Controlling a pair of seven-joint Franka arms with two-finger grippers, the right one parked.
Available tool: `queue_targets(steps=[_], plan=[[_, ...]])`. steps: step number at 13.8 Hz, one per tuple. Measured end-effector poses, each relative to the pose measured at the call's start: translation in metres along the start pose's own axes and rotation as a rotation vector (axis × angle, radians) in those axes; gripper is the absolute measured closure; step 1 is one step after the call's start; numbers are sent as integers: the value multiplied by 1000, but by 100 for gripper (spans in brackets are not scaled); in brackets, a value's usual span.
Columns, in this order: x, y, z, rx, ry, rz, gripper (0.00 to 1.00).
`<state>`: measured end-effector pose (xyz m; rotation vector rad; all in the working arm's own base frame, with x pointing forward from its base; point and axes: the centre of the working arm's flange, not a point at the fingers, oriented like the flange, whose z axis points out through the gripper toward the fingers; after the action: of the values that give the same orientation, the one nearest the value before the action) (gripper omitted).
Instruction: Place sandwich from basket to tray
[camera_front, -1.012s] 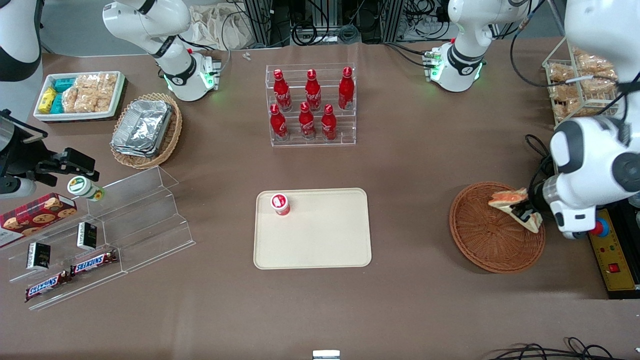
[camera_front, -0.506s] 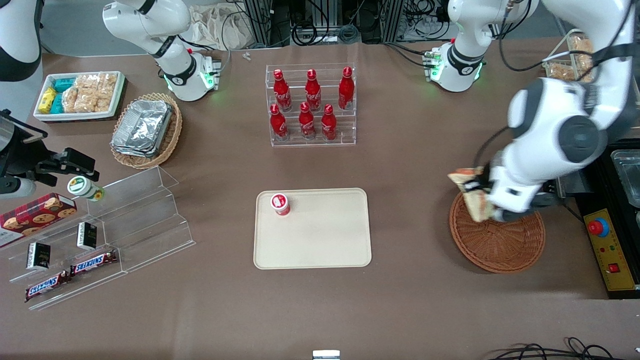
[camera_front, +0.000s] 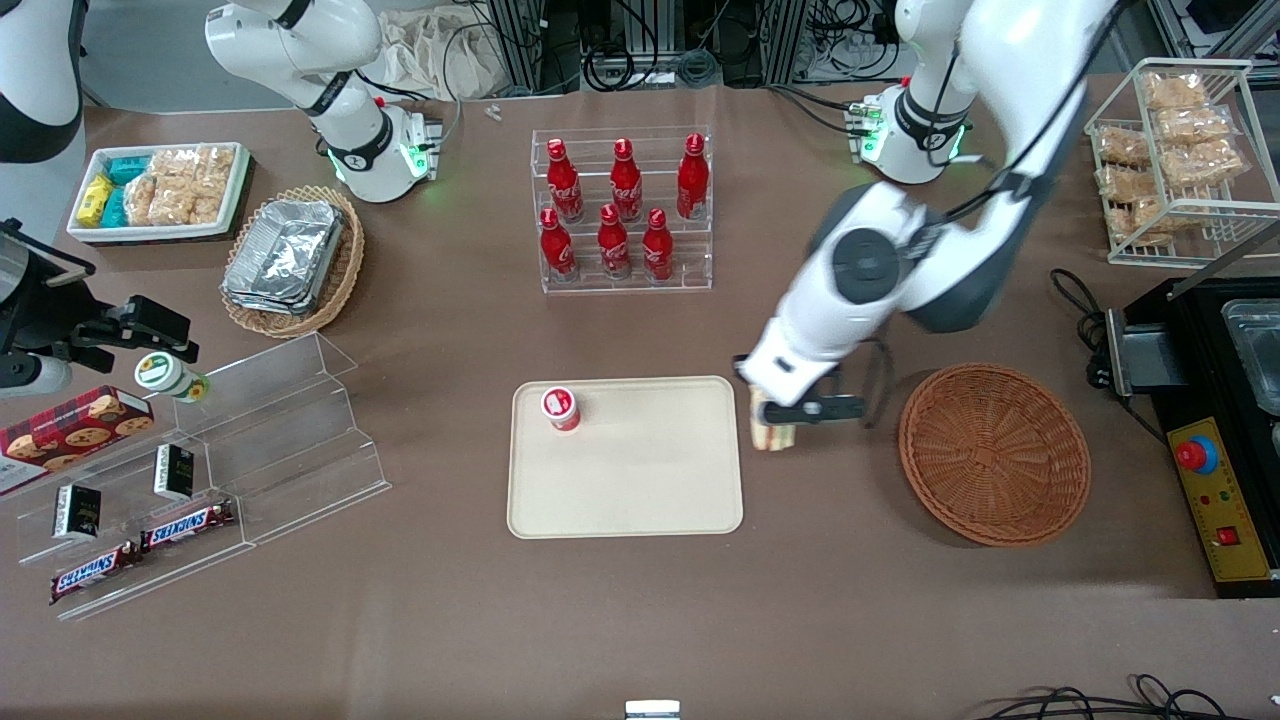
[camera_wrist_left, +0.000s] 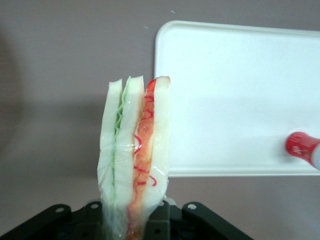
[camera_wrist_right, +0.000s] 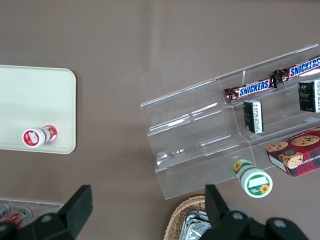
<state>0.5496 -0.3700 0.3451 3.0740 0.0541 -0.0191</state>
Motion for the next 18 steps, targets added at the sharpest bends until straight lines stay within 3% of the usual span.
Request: queue_targets(steps=[3,8,9,12,14,16,18], plan=[[4,36,64,41,8,35,79],[27,32,127,31,36,78,81],[30,30,129,26,43,82,76],[35,33,121,7,71,90,45],[43,35,91,-6,110,81,26],[49,28,35,37,137,65,5],[45,13,-33,112,143,81,0]])
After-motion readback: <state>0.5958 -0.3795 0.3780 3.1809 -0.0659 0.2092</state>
